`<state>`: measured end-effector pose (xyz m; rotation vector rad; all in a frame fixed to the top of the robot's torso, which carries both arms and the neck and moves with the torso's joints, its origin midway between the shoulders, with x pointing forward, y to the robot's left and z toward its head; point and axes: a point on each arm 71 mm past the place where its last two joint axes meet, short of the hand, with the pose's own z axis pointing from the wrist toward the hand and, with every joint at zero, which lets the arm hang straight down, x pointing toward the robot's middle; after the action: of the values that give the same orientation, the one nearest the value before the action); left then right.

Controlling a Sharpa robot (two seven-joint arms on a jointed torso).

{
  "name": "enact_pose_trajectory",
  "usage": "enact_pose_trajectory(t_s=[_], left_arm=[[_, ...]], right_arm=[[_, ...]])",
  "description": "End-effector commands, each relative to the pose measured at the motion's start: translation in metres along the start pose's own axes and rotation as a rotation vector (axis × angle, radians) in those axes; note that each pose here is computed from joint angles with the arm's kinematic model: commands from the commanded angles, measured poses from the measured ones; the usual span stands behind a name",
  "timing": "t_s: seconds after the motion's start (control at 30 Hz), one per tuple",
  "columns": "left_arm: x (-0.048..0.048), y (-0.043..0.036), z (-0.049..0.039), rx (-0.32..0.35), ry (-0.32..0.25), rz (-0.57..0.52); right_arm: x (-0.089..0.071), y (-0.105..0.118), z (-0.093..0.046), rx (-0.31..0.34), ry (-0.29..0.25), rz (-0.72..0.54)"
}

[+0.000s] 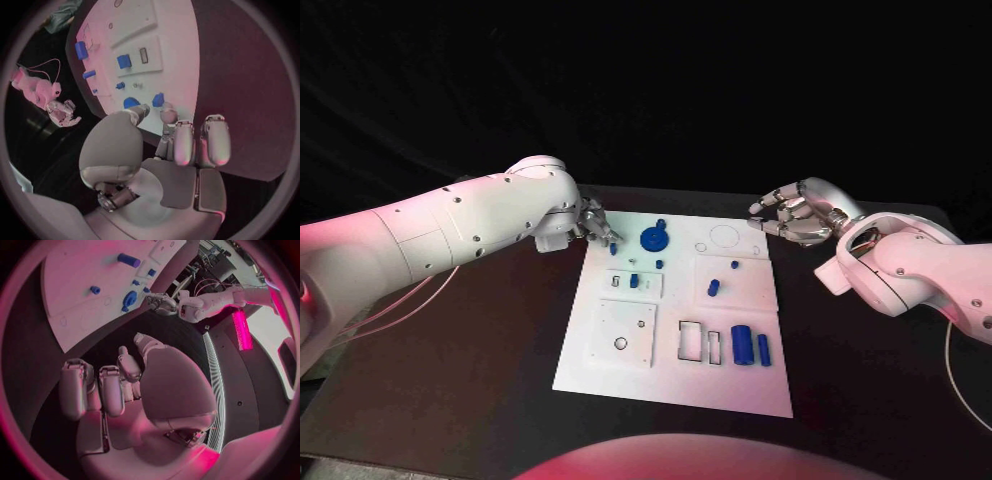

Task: Assemble the parts on the task board

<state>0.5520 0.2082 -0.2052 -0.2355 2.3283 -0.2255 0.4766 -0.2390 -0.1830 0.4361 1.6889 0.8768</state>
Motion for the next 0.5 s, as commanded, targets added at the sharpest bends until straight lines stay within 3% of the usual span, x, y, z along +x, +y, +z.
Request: enact_pose_trajectory(t_s=[0.03, 0.5], left_arm=[[0.0017, -0.0024, -0.0003, 0.012, 0.021, 0.013], [0.0041, -0.0028, 0.0002, 0.015, 0.046, 0.017]], right_arm=[[0.0017, 0.0002, 0.0001, -0.004, 0.016, -0.008], [0.0030, 0.0000, 0.0005, -0.002, 0.019, -0.008]])
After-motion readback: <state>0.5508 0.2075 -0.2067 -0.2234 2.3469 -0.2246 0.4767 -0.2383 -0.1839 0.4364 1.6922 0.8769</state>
